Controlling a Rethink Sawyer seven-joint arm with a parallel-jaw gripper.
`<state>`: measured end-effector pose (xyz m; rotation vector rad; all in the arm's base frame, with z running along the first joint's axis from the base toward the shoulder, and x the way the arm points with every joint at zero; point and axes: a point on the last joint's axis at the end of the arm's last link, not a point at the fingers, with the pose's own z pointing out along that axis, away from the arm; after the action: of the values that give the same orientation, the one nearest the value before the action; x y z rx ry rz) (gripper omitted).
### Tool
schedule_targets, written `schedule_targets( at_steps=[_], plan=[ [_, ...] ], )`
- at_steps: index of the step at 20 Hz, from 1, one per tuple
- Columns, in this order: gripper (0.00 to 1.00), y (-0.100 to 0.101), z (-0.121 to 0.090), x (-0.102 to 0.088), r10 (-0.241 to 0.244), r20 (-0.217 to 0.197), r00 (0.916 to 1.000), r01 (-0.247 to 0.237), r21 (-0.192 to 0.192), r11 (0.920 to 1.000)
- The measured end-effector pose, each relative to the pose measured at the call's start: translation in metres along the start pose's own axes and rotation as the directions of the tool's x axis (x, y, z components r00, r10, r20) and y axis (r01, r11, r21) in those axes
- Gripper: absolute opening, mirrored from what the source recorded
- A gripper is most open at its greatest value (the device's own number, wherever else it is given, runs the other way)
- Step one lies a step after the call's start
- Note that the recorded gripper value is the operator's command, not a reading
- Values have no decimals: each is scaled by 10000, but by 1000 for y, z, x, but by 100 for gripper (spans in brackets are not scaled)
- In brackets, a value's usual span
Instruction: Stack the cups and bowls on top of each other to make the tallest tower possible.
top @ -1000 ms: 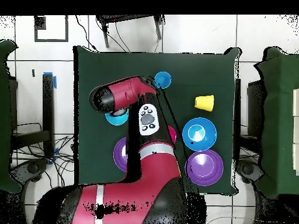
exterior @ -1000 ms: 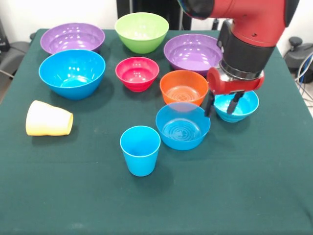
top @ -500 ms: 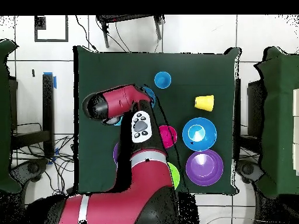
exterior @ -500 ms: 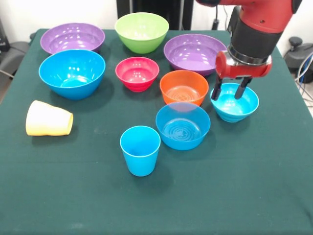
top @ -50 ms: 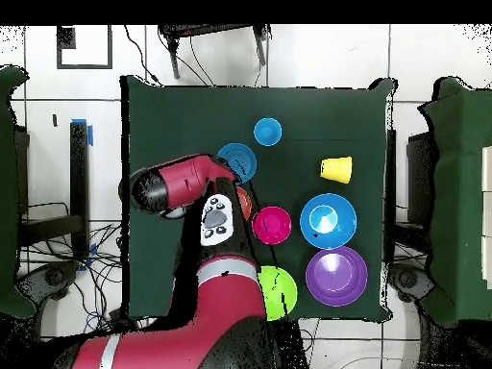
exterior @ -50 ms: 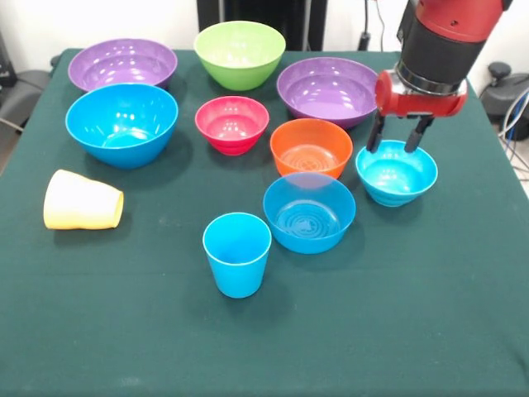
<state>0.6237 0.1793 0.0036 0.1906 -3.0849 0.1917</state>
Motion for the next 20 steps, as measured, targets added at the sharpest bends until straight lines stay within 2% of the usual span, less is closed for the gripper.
schedule_targets(
  at_steps=[9, 14, 20],
  plan=[
    [100, 33, 26, 14, 549, 402, 9977, -540, -240, 9983],
    [100, 48, 40, 23, 686, 361, 9970, -677, -268, 9973],
    [100, 52, 44, 27, 793, 400, 9961, -786, -186, 9967]
  ],
)
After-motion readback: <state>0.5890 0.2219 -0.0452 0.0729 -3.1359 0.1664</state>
